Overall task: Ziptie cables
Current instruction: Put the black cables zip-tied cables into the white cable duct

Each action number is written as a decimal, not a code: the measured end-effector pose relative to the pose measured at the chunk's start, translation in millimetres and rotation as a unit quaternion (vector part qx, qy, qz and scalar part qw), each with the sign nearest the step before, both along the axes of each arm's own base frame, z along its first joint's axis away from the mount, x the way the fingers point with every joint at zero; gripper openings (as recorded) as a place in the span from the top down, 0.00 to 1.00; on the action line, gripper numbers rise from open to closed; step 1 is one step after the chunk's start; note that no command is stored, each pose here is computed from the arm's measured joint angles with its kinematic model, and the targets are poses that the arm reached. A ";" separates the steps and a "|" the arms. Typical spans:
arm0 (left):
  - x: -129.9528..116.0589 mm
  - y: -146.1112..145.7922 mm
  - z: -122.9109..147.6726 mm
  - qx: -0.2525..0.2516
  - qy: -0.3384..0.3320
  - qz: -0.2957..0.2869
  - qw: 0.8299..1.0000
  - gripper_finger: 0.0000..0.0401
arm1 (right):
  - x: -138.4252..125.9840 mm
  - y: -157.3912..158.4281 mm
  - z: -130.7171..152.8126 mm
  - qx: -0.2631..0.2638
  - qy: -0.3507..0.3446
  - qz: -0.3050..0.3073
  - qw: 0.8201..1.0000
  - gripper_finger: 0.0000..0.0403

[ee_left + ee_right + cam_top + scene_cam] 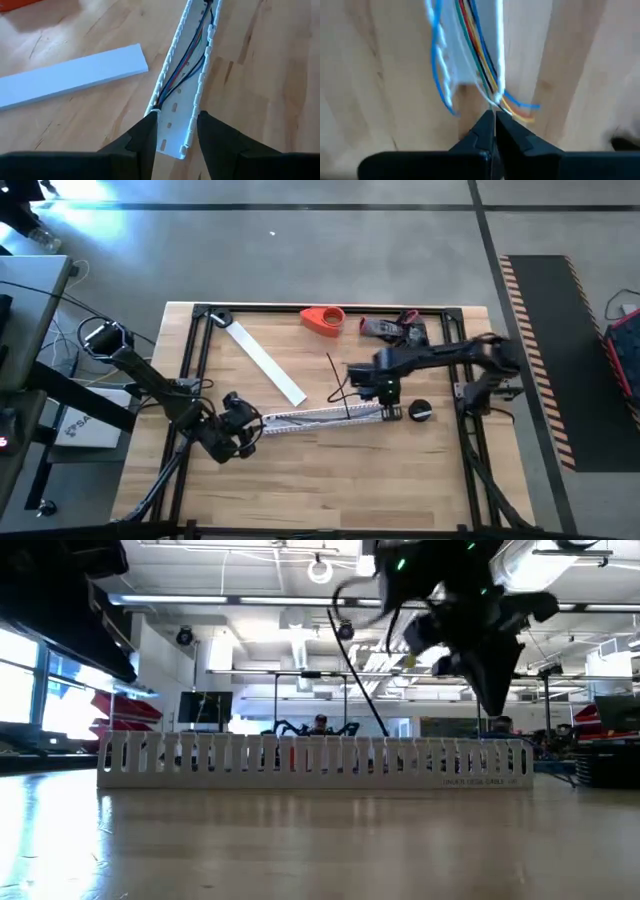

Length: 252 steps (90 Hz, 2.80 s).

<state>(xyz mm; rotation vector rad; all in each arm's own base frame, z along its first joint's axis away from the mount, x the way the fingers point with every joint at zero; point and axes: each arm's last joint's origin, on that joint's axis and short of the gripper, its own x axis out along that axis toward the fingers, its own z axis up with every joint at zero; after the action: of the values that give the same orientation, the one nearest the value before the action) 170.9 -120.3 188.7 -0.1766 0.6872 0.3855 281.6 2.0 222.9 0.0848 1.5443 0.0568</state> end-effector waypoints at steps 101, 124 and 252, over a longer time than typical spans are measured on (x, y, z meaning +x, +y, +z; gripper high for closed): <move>5.8 -10.4 -14.7 0.007 0.003 0.005 1.000 0.70 | -57.0 70.4 -30.8 -0.201 -0.170 -0.259 0.929 1.00; 6.0 -10.7 -14.7 0.004 0.003 0.005 1.000 0.70 | -73.2 86.3 -12.3 -0.162 -0.185 -0.278 0.929 1.00; 9.1 -12.2 -12.1 0.010 -0.021 0.005 1.000 0.70 | -67.9 12.1 -67.1 -0.187 -0.163 -0.403 0.881 0.81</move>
<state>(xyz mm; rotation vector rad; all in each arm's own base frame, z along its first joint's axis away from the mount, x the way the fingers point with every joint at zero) 180.0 -132.4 176.6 -0.1686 0.6416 0.3973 213.6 14.1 155.8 0.3847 1.0603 -0.8471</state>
